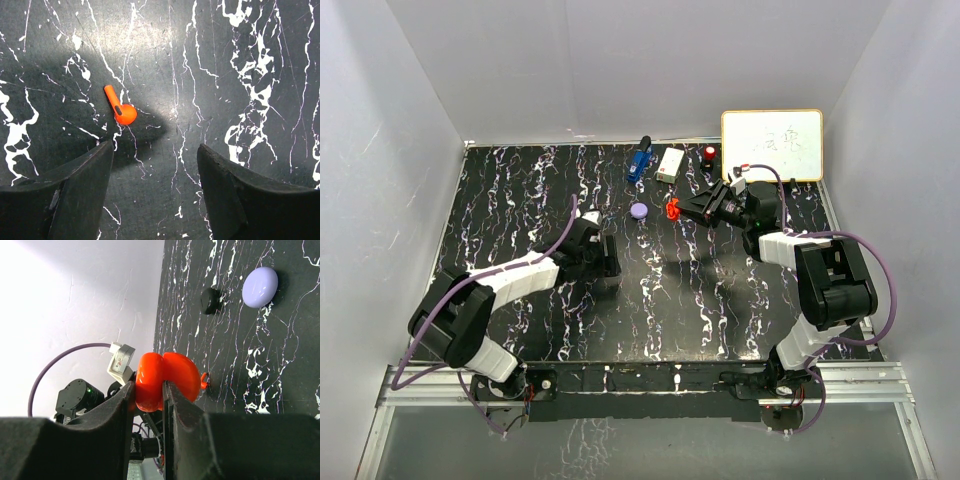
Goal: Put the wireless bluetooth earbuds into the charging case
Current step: Pick up the earbud from the center of the board.
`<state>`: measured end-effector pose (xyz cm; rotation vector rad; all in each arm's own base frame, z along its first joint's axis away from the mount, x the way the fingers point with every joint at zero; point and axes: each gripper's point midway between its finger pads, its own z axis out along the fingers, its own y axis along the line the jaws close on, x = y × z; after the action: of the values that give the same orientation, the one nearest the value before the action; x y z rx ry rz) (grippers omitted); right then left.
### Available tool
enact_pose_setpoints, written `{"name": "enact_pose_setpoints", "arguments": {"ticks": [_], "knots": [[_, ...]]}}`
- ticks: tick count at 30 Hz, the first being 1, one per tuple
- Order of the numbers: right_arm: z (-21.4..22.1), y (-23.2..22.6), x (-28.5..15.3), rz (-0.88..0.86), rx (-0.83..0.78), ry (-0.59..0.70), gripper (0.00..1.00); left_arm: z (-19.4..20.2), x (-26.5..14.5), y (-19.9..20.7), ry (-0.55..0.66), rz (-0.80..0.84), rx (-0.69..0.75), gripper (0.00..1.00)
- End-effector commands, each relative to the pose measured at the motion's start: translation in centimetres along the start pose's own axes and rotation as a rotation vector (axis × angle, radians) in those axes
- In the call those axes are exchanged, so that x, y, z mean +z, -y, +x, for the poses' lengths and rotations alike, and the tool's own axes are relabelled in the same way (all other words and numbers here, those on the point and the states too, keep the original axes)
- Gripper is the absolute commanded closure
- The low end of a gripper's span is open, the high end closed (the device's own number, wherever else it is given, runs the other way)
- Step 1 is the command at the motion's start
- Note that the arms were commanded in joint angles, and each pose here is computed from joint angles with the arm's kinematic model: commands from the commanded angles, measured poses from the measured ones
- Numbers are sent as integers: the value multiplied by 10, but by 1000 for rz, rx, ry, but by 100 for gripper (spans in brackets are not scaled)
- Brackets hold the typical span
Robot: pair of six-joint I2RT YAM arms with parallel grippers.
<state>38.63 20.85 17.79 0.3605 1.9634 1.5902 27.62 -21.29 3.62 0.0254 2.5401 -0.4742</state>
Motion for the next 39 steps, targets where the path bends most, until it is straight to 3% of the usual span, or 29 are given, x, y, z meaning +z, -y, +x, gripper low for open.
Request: {"name": "enact_pose_setpoints", "arguments": {"ticks": [1, 39], "knots": [[-14, -31, 0, -84, -91, 32, 100, 0, 3, -2, 12, 2, 1, 34], [-16, -30, 3, -95, -85, 33, 100, -2, 28, 7, 19, 36, -6, 34]]}}
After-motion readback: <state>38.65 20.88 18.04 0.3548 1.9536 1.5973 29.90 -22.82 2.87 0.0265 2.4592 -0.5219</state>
